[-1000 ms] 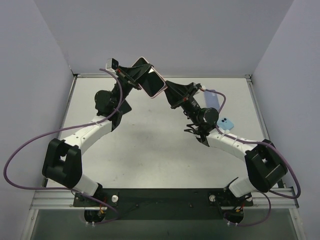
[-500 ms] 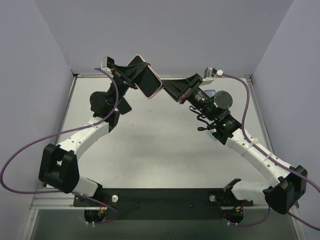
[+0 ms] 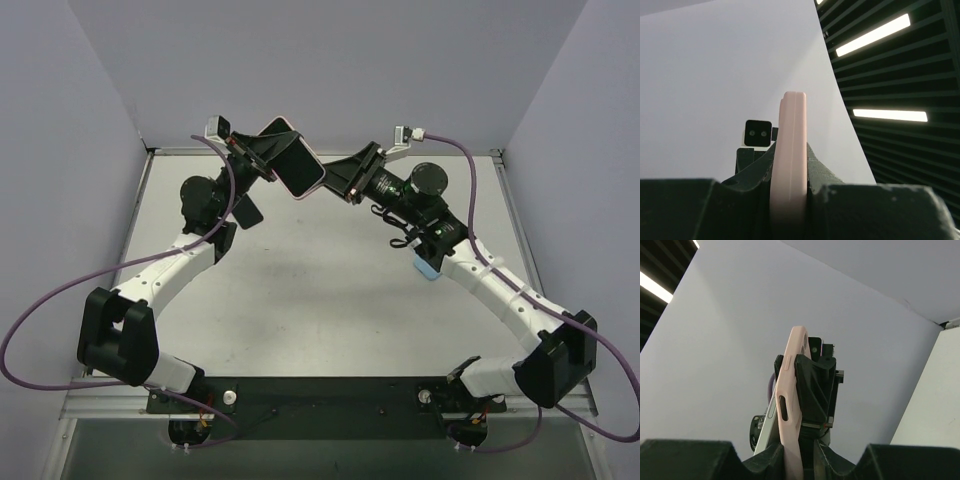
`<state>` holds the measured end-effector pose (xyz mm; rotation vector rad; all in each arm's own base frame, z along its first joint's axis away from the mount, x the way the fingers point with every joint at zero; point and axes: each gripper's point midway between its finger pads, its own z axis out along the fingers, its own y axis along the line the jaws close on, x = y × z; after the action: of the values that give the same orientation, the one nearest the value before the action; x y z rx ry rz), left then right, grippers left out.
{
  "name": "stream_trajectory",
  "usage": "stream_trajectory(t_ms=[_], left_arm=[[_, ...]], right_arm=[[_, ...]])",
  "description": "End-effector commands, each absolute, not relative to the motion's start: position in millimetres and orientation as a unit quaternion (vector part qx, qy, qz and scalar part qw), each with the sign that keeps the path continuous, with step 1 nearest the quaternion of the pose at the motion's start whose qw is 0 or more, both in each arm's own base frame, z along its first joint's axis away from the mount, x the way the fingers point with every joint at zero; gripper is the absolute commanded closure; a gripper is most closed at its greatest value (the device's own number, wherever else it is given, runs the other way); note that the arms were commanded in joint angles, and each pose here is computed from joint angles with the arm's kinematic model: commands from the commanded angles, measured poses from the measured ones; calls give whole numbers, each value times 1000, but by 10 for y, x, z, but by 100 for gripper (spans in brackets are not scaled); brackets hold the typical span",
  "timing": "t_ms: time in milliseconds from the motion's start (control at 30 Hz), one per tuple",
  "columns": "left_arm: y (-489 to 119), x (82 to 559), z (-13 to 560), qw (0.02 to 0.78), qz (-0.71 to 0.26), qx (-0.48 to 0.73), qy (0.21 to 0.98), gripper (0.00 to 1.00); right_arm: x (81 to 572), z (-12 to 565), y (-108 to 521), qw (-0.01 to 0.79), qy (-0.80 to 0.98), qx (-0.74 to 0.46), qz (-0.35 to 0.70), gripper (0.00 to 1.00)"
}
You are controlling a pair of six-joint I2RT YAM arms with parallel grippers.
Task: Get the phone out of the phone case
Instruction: Remove the phone case from the phone.
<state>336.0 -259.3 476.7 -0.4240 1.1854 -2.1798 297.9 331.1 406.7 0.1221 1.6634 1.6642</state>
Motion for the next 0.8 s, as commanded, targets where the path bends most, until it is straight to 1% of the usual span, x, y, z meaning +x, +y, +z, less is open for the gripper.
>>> stream_trajectory(t_ms=[0,133,200,233,267,333,433,467,533,567,600,767], left_arm=[[-2653,2108,5529,271,-882,39,383,100],[-2716,2129,5446,262,-878,37,398,100],[-2743,2137,5409,261,-876,36,404,100],[-2760,2142,5390,259,-876,35,406,100],[-2770,2150,5380,257,-876,35,407,100],[-2779,2146,5370,254,-877,37,407,100],[-2808,2155,5348,251,-874,40,413,100],[-2817,2157,5343,252,-872,41,417,100],[-2859,2160,5309,250,-864,46,434,100],[-2868,2169,5299,251,-861,48,440,100],[-2909,2180,5250,243,-854,49,458,100],[-3042,2234,5181,247,-821,73,509,100]], right_arm=[[2768,2760,3720,179,767,31,615,76],[2797,2894,3807,173,748,20,640,76],[2803,2903,3881,162,747,12,645,75],[2771,3048,3937,154,735,-4,660,75],[2766,3012,4003,143,736,-8,661,74],[2731,3152,4078,135,725,-26,675,69],[2694,3155,4180,113,729,-41,674,68],[2701,3127,4179,120,734,-50,667,68],[2674,2954,4134,110,764,-49,634,68],[2692,2982,4097,141,770,-73,618,69],[2675,2861,4021,131,793,-61,592,69],[2706,2823,3760,144,804,-50,575,69]])
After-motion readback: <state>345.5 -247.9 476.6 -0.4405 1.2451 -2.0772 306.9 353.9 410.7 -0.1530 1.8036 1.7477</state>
